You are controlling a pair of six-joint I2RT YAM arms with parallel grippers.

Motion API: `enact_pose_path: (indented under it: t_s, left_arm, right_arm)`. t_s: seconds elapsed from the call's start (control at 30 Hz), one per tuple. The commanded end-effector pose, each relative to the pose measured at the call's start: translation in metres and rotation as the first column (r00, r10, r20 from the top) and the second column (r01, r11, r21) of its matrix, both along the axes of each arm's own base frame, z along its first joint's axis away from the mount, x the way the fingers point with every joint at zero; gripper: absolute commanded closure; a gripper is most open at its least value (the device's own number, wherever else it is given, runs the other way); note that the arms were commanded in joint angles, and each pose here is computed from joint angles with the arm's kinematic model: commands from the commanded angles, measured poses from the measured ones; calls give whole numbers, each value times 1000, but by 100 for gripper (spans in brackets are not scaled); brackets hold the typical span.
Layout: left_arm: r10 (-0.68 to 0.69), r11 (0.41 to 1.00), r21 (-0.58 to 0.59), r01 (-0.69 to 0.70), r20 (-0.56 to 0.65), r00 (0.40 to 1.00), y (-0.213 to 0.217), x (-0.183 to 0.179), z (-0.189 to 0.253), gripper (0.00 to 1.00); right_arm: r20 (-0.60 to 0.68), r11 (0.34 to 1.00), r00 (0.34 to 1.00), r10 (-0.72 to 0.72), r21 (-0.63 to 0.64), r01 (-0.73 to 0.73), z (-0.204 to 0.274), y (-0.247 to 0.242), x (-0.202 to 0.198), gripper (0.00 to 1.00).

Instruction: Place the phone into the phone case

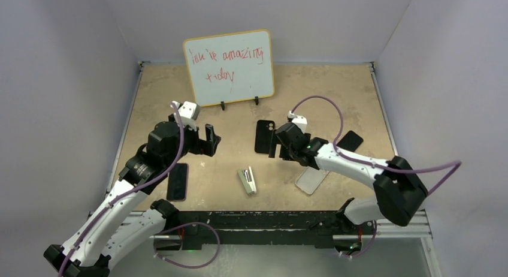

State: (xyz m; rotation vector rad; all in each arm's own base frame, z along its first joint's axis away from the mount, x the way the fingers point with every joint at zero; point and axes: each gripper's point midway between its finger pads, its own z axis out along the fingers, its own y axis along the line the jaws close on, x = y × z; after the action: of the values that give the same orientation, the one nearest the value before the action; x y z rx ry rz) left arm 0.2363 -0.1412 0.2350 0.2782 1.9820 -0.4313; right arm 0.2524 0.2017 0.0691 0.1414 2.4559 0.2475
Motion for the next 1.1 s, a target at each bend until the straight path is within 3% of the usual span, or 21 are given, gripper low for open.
enact_pose_path:
  t_s: [0.0,0.13,0.23,0.47,0.6,0.8,1.07]
  left_arm:
    - [26,1000,-7,-25,41,999,5,2,8,4]
    - [28,1000,-13,-27,50,998,6,1,11,4]
    - [29,999,-17,-29,57,998,7,0,13,4]
    - [28,999,-25,-26,68,997,8,-3,16,4]
    - [23,999,-29,-21,74,997,8,-4,18,4]
    - [16,999,-33,-14,79,997,7,-5,19,4]
    - [6,999,-35,-3,83,997,6,-6,20,4]
  right_arm:
    - [48,999,999,25,40,-27,21,28,27,4]
    - [22,991,993,-118,-55,119,20,5,34,4]
    - [-16,942,953,-303,-155,297,10,-39,35,3]
    - [-90,805,801,-592,-132,579,-12,-129,42,1]
    - [-55,731,732,-679,-148,667,-10,-172,48,1]
    - [3,568,579,-815,-192,800,-10,-226,47,1]
    - [-26,540,545,-838,-182,822,-21,-256,51,1]
